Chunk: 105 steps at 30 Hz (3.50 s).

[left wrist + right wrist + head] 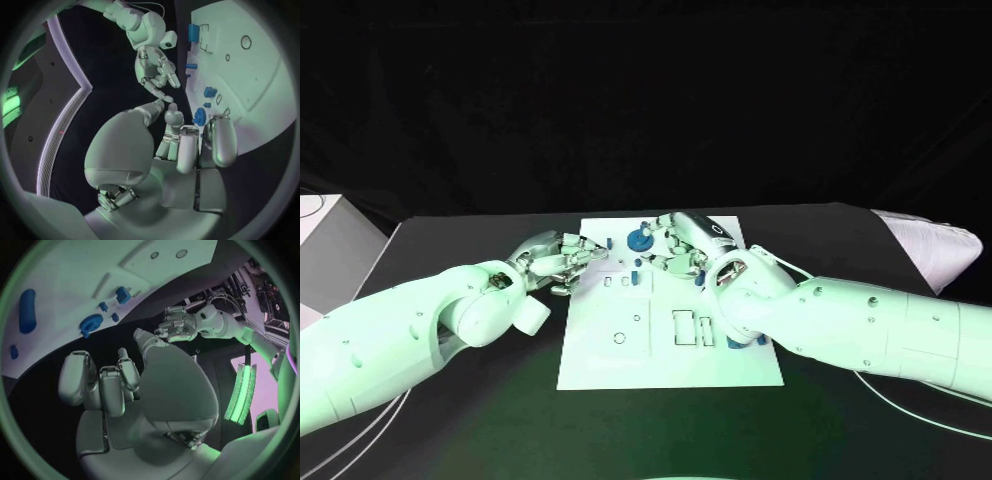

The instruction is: Assemble the parts on the task board

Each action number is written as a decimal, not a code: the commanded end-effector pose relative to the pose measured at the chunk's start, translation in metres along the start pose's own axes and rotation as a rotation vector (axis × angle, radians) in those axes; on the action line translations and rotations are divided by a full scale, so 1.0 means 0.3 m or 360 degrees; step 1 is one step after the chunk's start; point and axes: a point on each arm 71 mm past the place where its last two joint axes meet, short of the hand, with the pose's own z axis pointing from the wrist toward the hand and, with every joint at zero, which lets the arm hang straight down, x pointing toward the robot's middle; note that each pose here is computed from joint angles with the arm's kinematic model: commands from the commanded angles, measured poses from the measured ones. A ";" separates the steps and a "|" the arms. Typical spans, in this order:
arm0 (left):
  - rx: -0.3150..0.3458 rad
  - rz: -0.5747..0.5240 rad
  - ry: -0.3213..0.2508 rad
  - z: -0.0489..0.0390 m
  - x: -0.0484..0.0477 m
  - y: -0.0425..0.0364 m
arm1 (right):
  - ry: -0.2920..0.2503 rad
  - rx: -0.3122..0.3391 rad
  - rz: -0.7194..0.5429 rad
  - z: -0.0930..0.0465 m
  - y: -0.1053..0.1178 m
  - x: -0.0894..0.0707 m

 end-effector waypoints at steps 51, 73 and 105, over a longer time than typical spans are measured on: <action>-0.0930 0.1522 0.0400 0.369 0.180 -0.185 | -0.0213 0.0306 0.0619 -0.009 -0.321 -0.476; -0.0998 0.1548 0.0493 0.387 0.207 -0.158 | -0.0209 0.0320 0.0597 -0.013 -0.326 -0.479; -0.0989 0.1463 0.0458 0.410 0.207 -0.151 | -0.0205 0.0310 0.0584 -0.012 -0.321 -0.477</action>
